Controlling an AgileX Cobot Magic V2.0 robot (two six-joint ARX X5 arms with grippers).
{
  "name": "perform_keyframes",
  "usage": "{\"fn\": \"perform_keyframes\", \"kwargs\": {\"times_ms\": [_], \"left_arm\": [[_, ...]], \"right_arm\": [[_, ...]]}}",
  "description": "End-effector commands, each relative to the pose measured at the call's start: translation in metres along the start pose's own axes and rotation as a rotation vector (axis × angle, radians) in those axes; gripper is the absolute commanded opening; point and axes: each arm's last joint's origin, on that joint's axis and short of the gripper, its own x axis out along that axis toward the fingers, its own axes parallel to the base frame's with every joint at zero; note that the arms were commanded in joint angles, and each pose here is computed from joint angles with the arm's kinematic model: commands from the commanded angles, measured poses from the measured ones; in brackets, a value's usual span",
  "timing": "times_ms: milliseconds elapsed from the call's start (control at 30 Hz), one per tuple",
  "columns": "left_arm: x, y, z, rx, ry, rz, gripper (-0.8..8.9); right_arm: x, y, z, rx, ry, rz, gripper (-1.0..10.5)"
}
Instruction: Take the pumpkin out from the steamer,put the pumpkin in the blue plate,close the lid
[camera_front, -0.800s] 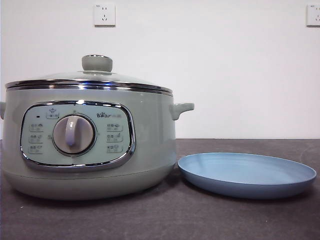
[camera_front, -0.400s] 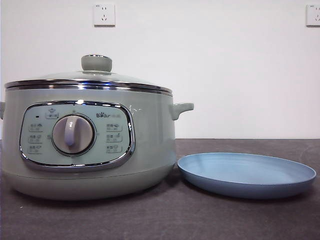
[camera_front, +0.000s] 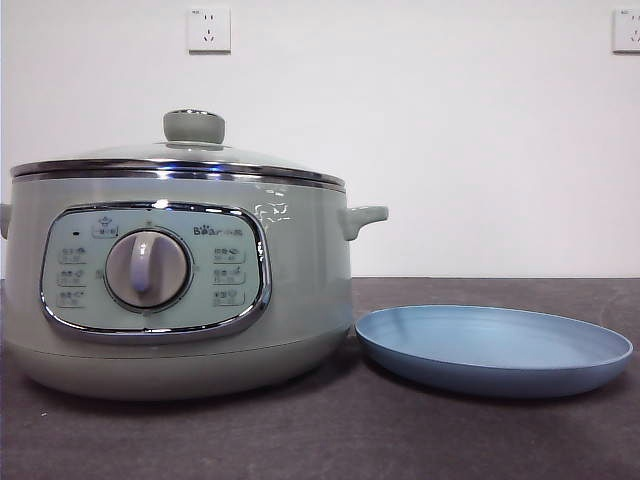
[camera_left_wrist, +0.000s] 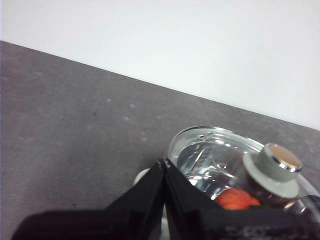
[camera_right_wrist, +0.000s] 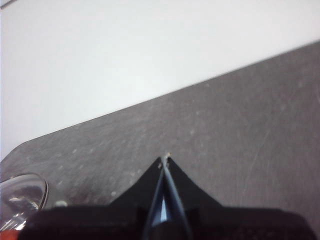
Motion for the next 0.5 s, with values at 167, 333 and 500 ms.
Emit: {"fn": "perform_keyframes", "kwargs": {"times_ms": [167,333,500], "left_arm": [[0.022,-0.01,0.038,0.09,0.108,-0.072,-0.07],[0.041,-0.02,0.064,0.121,0.184,-0.192,-0.07],[0.058,-0.032,0.083,0.129,0.263,-0.29,-0.05]], "right_arm": [[0.009,0.014,0.043,-0.173,-0.022,0.032,0.0],[0.02,0.025,0.066,-0.271,0.079,0.175,0.0],[0.037,0.031,0.078,-0.279,0.204,0.329,0.4]]}}
